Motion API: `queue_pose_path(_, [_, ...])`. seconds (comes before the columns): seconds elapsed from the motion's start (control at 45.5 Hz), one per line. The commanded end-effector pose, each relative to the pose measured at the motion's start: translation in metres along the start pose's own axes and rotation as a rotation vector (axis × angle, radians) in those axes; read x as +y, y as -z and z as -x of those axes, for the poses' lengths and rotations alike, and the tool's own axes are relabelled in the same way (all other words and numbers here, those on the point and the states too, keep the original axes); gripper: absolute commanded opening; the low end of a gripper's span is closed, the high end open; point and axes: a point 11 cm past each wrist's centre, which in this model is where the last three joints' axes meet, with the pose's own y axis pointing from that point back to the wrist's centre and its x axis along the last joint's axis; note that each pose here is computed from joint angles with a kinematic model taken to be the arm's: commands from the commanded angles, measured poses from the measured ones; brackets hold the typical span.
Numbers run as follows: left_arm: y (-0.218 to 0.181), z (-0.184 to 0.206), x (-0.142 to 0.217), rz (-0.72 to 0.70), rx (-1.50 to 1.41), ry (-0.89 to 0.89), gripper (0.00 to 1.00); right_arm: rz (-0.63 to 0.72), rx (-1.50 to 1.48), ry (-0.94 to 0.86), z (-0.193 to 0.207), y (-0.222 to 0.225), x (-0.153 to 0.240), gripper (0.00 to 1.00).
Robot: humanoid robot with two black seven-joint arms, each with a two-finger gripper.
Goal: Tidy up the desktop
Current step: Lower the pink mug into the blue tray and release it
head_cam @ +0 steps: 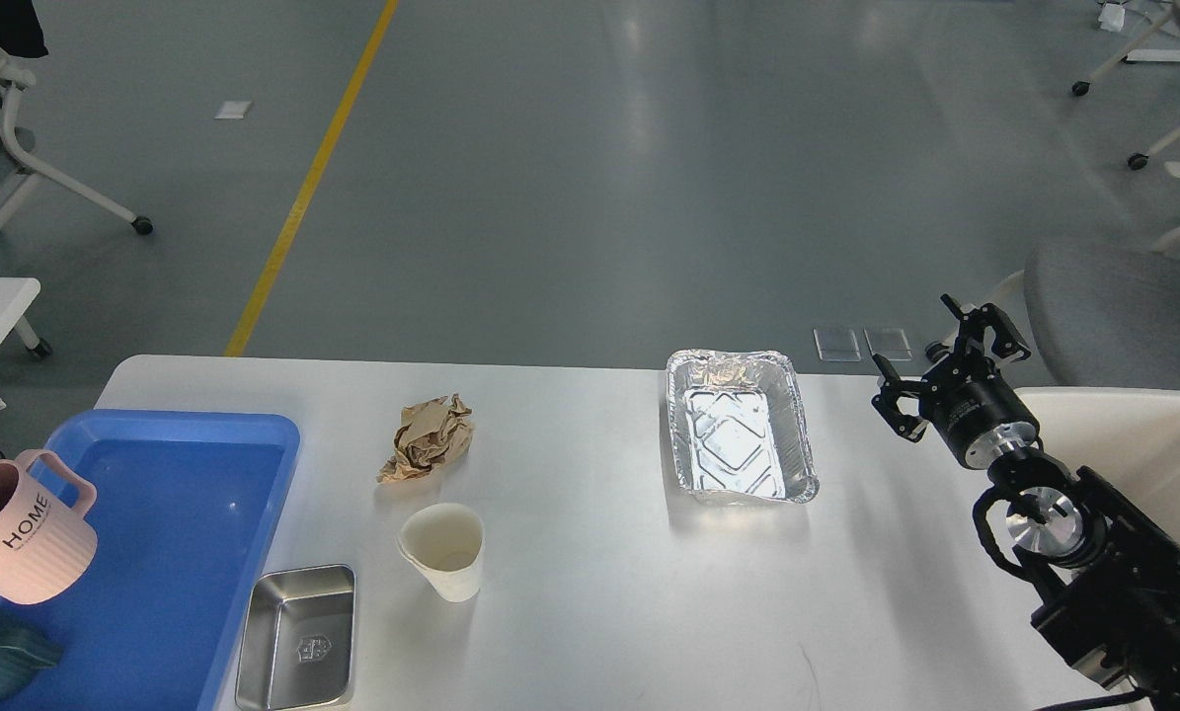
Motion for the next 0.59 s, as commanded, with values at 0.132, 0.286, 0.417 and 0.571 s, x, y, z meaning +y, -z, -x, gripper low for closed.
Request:
queue_pose_path(0.132, [0.002,0.034,-0.05,-0.022,-0.026,0.045,0.0,-0.001,0.0,0.001,0.0,0.001,0.0,1.0])
queue_pose_path(0.286, [-0.003,0.056,-0.078,-0.017,-0.045,0.078,0.0,-0.001,0.0,0.001,0.0,0.001,0.0,1.0])
queue_pose_path(0.417, [0.002,0.072,-0.092,-0.03,-0.049,0.094,0.0,-0.003,0.002,0.002,0.001,0.002,-0.001,1.0])
queue_pose_path(0.571, [0.012,0.078,-0.1,-0.058,-0.043,0.097,0.0,-0.003,0.004,-0.001,-0.001,0.003,0.0,1.0])
